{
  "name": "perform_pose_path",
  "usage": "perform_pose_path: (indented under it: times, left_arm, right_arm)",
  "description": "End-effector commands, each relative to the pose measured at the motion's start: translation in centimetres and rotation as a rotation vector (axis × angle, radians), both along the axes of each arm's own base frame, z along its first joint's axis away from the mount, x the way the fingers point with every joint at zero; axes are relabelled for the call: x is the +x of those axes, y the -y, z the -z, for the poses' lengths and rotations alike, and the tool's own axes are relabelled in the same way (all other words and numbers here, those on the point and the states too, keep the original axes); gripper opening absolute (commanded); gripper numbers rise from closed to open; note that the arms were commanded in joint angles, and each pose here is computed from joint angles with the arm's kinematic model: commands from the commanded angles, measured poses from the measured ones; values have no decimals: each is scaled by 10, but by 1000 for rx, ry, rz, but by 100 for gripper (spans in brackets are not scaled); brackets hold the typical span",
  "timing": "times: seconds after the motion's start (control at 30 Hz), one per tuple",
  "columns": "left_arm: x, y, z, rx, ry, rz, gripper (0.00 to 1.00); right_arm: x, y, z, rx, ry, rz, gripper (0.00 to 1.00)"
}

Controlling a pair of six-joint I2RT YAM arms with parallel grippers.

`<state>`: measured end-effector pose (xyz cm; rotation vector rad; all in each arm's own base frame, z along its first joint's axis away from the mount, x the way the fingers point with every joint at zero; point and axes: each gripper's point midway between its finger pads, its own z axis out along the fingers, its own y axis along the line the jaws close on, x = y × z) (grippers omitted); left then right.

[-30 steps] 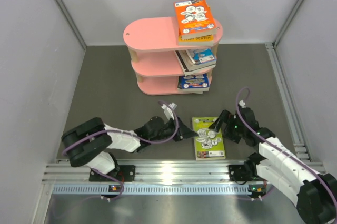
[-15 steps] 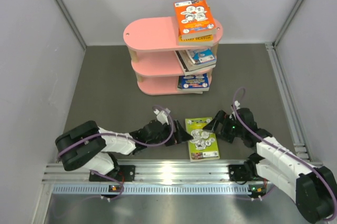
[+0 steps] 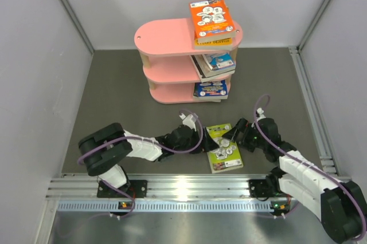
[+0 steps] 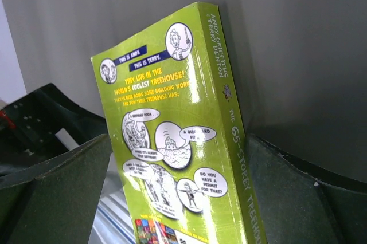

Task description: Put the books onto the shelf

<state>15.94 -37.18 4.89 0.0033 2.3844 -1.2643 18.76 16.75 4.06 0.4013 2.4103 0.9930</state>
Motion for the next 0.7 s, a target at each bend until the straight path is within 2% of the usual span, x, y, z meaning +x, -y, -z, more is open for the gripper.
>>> perform_pose_path:
  times: [0.0, 0.03, 0.1, 0.13, 0.17, 0.2, 0.4, 0.47, 0.53, 0.67]
  left_arm:
    - [-21, 11, 30, 46, -65, 57, 69]
    - [-21, 11, 31, 43, -67, 59, 55]
    - [-19, 13, 32, 41, -65, 56, 38]
    - [-19, 13, 33, 43, -65, 55, 14]
    - [-17, 14, 33, 43, -60, 50, 4]
    - [-15, 15, 32, 40, -58, 41, 0]
    - [-10, 17, 14, -60, -15, 21, 0]
    - [-6, 17, -2, -137, 5, 7, 0]
    - [-4, 6, -16, -200, 22, -10, 0]
    - [2, -24, -44, -340, 23, -84, 0]
  right_arm:
    - [-78, 12, 57, -55, -323, -70, 100]
    - [-79, 11, 57, -48, -326, -71, 100]
    - [-82, 10, 56, -28, -328, -77, 100]
    - [-83, 9, 56, -17, -330, -76, 100]
    - [-84, 8, 55, -8, -327, -81, 100]
    - [-85, 7, 55, 0, -325, -82, 100]
    - [-89, 5, 49, 16, -305, -109, 100]
    - [-89, 10, 48, -13, -296, -105, 100]
    - [-79, 12, 40, -37, -241, -91, 100]
    - [-77, 19, 41, -75, -244, -65, 100]
